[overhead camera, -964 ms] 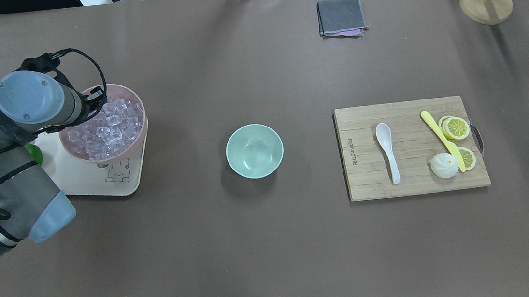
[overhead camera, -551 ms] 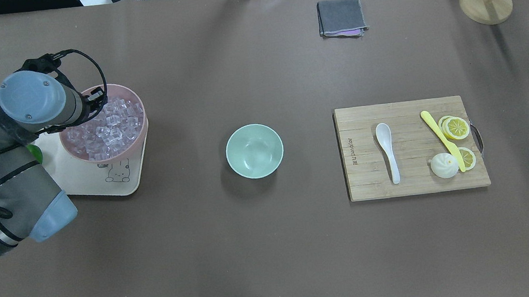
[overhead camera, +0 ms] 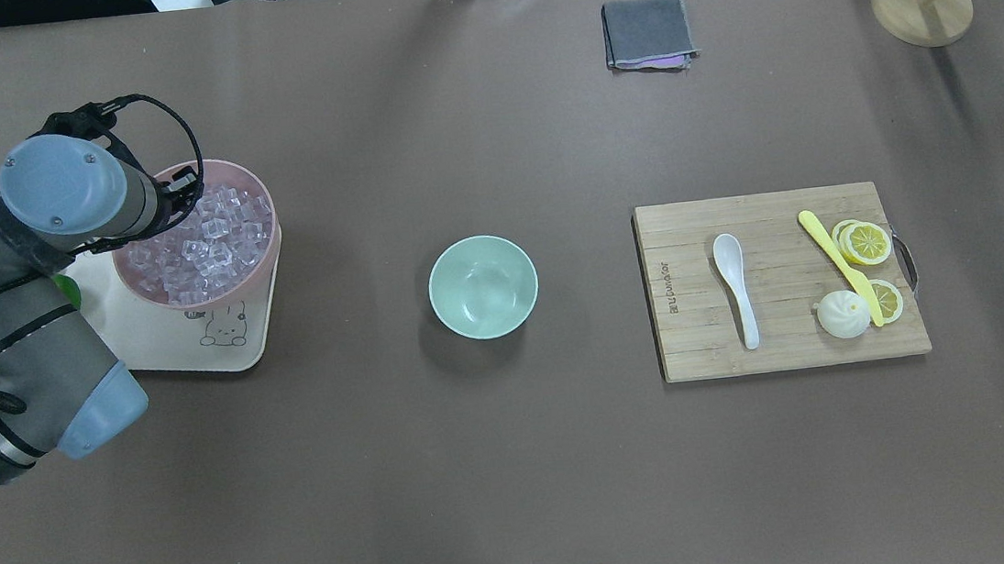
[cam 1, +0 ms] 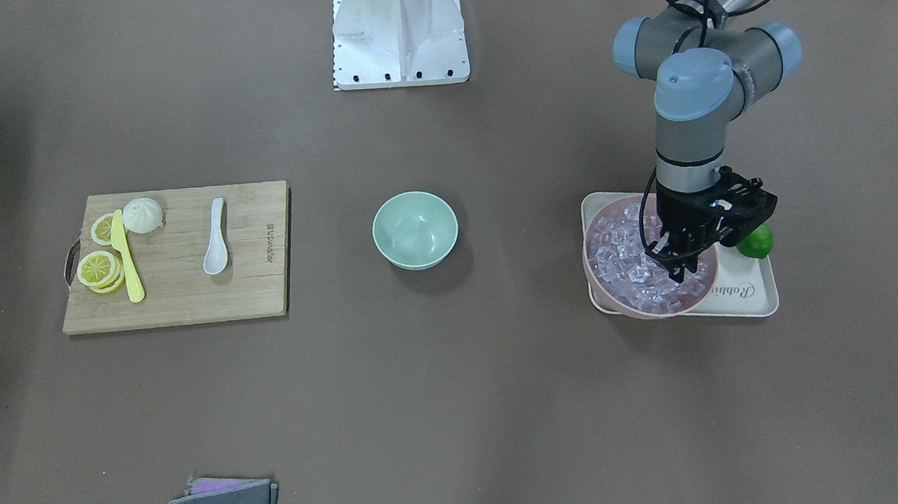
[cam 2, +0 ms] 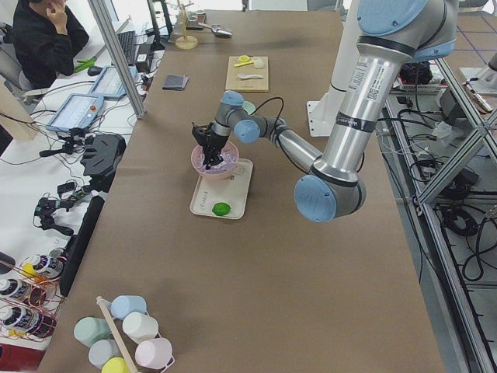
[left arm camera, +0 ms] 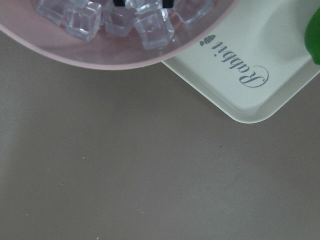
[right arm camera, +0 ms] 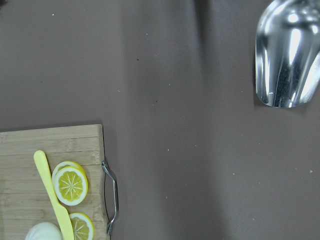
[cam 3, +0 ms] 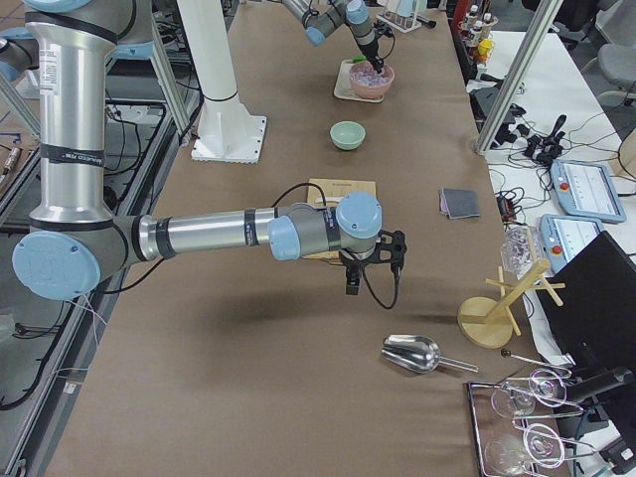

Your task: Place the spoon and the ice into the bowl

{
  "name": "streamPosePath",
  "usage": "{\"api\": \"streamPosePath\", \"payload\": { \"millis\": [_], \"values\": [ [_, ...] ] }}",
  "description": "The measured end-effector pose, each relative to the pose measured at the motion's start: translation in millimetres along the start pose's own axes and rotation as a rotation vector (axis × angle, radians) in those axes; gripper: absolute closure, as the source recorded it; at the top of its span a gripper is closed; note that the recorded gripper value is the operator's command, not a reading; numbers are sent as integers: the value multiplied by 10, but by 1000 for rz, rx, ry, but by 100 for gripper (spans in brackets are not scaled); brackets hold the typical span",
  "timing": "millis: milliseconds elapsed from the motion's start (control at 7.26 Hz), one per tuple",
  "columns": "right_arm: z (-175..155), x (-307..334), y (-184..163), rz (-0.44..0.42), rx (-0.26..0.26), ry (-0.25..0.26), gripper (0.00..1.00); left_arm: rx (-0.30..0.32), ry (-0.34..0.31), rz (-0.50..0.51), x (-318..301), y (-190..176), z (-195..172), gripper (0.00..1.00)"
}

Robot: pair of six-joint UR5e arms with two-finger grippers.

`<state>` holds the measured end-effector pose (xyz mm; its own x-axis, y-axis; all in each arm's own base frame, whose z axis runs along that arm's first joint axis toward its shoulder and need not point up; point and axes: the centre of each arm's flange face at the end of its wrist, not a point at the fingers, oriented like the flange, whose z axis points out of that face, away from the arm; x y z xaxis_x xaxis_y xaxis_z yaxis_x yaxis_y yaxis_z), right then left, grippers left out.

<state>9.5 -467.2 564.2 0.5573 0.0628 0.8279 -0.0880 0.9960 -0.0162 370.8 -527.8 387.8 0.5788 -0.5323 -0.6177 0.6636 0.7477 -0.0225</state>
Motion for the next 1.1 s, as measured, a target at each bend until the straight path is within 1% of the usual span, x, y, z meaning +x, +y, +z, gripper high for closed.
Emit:
{"api": "streamPosePath", "payload": {
  "millis": [275,413,551,689,826,964,1102],
  "values": [
    [-55,-76,34,-13,9,-2,0,5,43,-5,41,-46,-275,100],
    [-71,-201,48,-25,11,-2,0,10,62,-9,56,-86,-462,100],
    [-20,-460,78,-28,2,4,0,14,79,-12,71,-116,-632,100],
    [99,-847,140,-22,-11,22,0,17,98,-14,96,-134,-766,100],
    [251,-1215,238,-33,-24,32,0,18,114,-15,137,-149,-857,100],
    [421,-1530,339,-66,-33,22,0,19,136,-16,239,-161,-949,100],
    [611,-1817,439,-88,-28,8,0,18,163,-17,394,-161,-1055,100]
  ]
}}
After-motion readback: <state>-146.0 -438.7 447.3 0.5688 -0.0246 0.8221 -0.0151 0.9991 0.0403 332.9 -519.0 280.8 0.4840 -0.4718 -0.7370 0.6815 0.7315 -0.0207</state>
